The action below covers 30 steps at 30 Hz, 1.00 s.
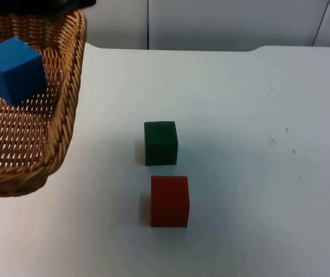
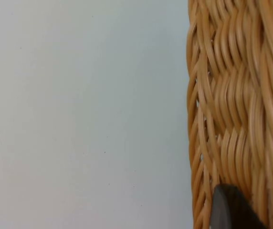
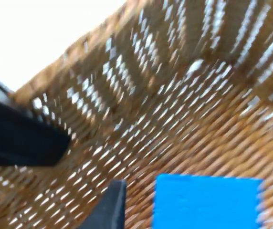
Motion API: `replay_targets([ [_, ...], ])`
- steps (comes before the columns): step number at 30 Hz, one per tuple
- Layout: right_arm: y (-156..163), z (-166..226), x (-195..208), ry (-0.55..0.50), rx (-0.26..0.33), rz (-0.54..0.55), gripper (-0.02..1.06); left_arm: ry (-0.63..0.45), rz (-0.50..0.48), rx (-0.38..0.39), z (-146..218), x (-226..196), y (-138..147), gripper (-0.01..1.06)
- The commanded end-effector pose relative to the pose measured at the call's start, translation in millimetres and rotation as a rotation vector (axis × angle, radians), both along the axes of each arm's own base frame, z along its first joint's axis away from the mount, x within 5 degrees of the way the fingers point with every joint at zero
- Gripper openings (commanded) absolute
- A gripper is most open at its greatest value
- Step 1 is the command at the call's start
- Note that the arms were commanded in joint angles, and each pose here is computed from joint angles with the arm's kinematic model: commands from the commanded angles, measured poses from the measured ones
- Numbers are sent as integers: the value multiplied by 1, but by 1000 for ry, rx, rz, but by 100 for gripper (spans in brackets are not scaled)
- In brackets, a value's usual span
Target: Pick up the basket with the left hand and place the blue cube into the basket with the right hand.
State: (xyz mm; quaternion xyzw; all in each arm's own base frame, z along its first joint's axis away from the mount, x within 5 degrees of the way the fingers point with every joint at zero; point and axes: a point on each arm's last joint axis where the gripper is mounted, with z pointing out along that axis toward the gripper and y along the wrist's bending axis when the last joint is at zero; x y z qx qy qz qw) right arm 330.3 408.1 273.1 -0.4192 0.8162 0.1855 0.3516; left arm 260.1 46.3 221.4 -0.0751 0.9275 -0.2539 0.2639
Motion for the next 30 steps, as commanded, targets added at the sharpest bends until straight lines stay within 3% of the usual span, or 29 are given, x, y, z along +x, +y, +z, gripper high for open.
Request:
replay_targets([
  [1, -11, 38, -7, -94, 15, 6, 99, -18, 23, -32, 5, 0, -1, 0],
  [9, -57, 137, -35, -281, 62, -18, 99, -30, 42, -12, 4, 2, 2, 0],
  [15, -87, 176, -58, -322, 30, 5, 99, -20, 46, -6, 0, 4, 3, 0],
  [22, -99, 169, -71, -301, 13, 36, 99, 9, 33, -30, -16, 11, 5, 0],
  [27, -115, 126, -87, -302, 68, 42, 99, 43, 34, -44, -26, 14, 6, 0],
  [28, -118, 126, -90, -317, 92, 38, 99, 49, 37, -45, -29, 14, 6, 0],
  [30, -137, 89, -108, -295, 147, 24, 99, 40, 30, -48, -31, 16, 7, 0],
])
